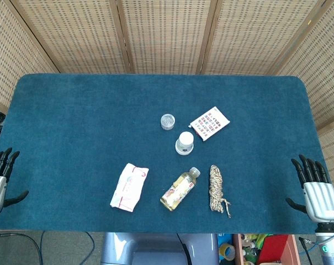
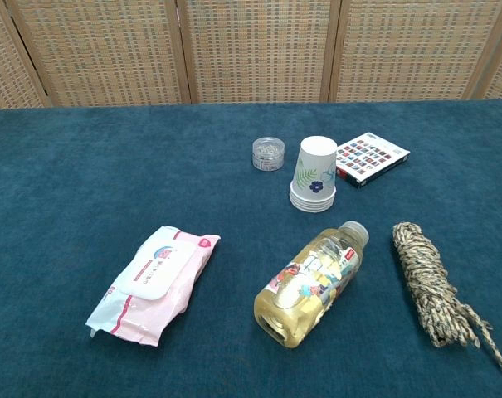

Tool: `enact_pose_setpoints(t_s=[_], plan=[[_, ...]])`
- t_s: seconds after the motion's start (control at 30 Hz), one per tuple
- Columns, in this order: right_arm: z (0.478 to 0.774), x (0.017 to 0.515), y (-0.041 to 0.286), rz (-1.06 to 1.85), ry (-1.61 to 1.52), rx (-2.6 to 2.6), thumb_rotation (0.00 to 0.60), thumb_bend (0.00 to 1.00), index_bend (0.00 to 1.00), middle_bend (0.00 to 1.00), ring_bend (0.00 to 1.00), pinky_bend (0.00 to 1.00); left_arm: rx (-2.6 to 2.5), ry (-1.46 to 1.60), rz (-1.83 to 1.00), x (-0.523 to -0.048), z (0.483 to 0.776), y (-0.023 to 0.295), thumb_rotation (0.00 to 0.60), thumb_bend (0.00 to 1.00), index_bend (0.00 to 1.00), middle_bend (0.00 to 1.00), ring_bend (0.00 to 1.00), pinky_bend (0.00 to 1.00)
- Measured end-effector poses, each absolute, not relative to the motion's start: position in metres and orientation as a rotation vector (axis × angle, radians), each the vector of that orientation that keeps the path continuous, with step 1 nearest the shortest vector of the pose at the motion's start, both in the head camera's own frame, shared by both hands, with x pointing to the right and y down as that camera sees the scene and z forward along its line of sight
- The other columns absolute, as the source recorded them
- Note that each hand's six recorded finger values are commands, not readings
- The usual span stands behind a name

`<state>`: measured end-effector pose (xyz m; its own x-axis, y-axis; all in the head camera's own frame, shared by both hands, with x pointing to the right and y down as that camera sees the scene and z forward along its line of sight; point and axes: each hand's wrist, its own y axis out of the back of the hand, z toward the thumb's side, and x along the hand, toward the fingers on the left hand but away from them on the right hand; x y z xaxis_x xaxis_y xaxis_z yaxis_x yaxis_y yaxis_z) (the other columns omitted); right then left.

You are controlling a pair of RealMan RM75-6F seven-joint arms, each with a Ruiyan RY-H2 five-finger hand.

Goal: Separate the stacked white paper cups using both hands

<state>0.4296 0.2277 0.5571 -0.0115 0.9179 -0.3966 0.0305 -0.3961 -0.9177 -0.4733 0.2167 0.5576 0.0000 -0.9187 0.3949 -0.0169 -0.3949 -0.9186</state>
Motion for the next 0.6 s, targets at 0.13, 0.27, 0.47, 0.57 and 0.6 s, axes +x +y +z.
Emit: enact_pose_setpoints(t_s=[0.13,0.27,0.47,0.57,0.6], plan=[[0.5576,0.4296,0.2282,1.506,-1.018,-1.518,0.6,0.09,0.0,0.0,0.0,0.01,-1.518,1.001,-1.498,-0.473,0.5584,0.2169,0.6,0.16,0.0,0.0,0.0,0.0],[0.5579,0.429,0.2282,1.504,-1.02,-1.525,0.6,0.09,0.0,0.0,0.0,0.01,-1.522,1.0,-1.498,-0.4726,0.5588,0.2172,0.6,0.16,0.0,0.0,0.0,0.0],[0.5577,0.4262,0.2294,1.498,-1.022,-1.55,0.6,0.09,0.0,0.0,0.0,0.01,-1.526,1.001,-1.495,-0.4721,0.5581,0.2173,0.6,0.16,0.0,0.0,0.0,0.0],[0.5571,0.4255,0.2289,1.496,-1.02,-1.549,0.6,0.09,0.0,0.0,0.0,0.01,-1.524,0.997,-1.501,-0.4727,0.559,0.2171,0.6,0.16,0.0,0.0,0.0,0.0],[0.5568,0.4254,0.2286,1.495,-1.021,-1.549,0.6,0.09,0.0,0.0,0.0,0.01,-1.525,0.998,-1.502,-0.4728,0.5592,0.2171,0.6,0.16,0.0,0.0,0.0,0.0]])
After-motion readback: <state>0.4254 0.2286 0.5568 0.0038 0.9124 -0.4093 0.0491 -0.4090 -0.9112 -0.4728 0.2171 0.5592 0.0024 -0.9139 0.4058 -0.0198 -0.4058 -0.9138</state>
